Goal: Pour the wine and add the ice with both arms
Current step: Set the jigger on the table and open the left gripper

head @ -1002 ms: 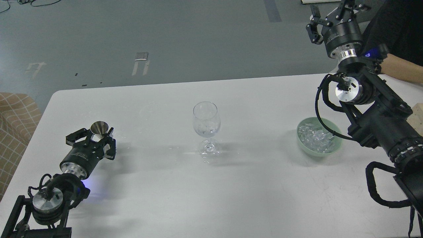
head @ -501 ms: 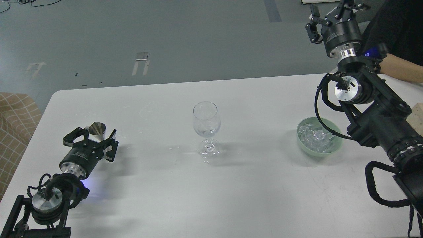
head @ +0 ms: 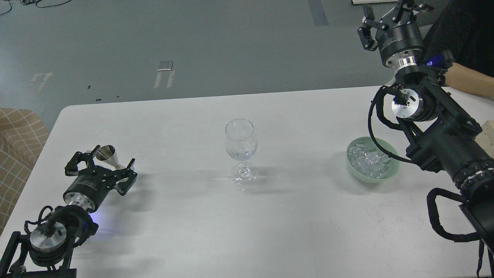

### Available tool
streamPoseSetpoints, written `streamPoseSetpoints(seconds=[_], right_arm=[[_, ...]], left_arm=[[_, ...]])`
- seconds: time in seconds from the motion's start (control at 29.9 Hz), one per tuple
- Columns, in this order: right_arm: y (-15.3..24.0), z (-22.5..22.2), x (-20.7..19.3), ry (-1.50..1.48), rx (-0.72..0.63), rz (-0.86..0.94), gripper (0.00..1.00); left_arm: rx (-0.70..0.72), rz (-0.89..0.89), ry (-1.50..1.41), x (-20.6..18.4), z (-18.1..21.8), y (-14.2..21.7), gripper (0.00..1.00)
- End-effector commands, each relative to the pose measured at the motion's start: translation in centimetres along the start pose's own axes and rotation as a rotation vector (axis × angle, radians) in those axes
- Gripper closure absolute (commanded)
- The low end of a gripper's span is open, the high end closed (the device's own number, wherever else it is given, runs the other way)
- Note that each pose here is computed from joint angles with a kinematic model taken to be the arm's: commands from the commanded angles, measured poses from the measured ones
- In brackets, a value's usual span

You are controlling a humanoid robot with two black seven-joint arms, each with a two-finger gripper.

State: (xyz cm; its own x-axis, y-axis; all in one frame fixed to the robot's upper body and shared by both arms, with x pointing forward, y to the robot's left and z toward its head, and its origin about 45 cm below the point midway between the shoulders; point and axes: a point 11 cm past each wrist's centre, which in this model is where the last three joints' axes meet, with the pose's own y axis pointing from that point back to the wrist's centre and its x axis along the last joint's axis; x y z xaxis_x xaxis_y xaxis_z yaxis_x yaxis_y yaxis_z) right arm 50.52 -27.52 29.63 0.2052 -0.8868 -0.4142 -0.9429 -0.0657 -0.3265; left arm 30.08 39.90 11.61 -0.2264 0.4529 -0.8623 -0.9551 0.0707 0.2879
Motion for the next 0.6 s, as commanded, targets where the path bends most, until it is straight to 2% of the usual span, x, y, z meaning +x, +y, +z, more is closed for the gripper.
streamPoseSetpoints(seconds=[0.0, 0.4, 0.57], right_arm=[[0.1, 0.1, 0.0, -0.001, -0.002, 0.0, 0.0], [0.1, 0.1, 0.0, -0.002, -0.002, 0.001, 0.0], [0.1, 0.0, 0.1, 0.001, 0.0, 0.001, 0.0]], left_arm=[[0.004, -0.007, -0.014, 0.7, 0.0, 0.9, 0.02], [0.031, -0.058, -0.053, 3.4, 1.6, 5.6, 0.02], [-0.038, -0.079, -0.087, 3.9, 4.2, 7.5, 0.02]])
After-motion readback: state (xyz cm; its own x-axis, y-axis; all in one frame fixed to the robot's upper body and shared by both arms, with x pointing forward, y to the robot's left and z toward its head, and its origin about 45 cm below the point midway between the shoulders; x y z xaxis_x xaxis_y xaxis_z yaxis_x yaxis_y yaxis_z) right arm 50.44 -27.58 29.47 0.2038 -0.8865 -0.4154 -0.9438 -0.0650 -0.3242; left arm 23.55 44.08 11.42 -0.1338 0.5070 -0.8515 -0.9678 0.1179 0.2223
